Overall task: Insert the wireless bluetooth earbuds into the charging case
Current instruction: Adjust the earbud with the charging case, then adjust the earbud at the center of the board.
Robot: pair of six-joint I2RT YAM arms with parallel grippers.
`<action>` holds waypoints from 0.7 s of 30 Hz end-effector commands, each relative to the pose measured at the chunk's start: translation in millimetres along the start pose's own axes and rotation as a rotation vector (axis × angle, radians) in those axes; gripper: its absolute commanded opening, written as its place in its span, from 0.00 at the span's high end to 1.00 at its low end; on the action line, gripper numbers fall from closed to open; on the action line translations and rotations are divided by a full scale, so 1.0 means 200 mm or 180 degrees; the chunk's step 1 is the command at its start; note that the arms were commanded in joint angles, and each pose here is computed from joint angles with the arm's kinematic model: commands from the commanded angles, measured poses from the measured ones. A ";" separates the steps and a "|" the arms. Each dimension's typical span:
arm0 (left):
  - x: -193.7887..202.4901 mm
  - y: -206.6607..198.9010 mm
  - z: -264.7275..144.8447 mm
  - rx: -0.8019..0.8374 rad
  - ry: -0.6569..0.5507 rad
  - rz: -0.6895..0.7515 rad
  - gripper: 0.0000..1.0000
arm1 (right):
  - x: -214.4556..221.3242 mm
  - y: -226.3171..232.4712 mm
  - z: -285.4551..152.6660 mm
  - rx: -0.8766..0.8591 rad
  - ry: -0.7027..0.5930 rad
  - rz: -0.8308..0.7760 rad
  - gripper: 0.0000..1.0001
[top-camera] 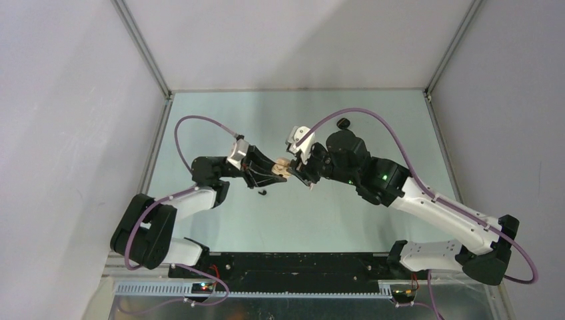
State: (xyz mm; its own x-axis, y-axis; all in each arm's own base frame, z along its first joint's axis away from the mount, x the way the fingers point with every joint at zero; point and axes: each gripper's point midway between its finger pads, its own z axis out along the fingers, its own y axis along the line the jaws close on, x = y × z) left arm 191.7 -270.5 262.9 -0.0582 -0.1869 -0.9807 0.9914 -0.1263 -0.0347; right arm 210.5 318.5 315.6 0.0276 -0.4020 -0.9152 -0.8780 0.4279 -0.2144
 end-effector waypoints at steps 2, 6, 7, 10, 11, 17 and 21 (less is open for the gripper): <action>-0.10 -0.04 0.02 0.0159 -0.0058 0.0443 1.00 | -0.07 -0.04 0.00 0.0142 -0.0141 -0.0074 0.50; -0.10 -0.06 0.02 0.0210 -0.0030 0.0485 1.00 | -0.08 -0.07 -0.03 0.0250 -0.0161 -0.0083 0.50; -0.10 -0.06 0.02 0.0218 -0.0022 0.0496 1.00 | -0.09 -0.08 -0.04 0.0274 -0.0187 -0.0084 0.50; -0.10 -0.07 0.02 0.0250 -0.0004 0.0527 1.00 | -0.10 -0.14 -0.08 0.0365 -0.0229 -0.0062 0.49; -0.10 -0.08 0.02 0.0266 0.0009 0.0536 1.00 | -0.11 -0.18 -0.10 0.0428 -0.0246 -0.0041 0.48; -0.15 -0.06 -0.02 0.0222 0.0039 0.0606 1.00 | -0.05 -0.44 -0.14 0.0717 -0.0264 0.0202 0.39; -0.19 -0.02 -0.10 0.0078 0.0091 0.0657 1.00 | 0.14 -0.54 -0.03 0.0747 0.0157 0.0183 0.35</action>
State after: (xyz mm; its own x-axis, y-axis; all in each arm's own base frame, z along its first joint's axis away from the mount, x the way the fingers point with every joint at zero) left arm 188.4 -259.7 272.5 0.0241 -0.1685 -0.9854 0.9879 -0.1472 0.0494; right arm 282.8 254.7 332.7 -0.0215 -0.3674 -0.9298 -0.7368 0.6344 -0.2336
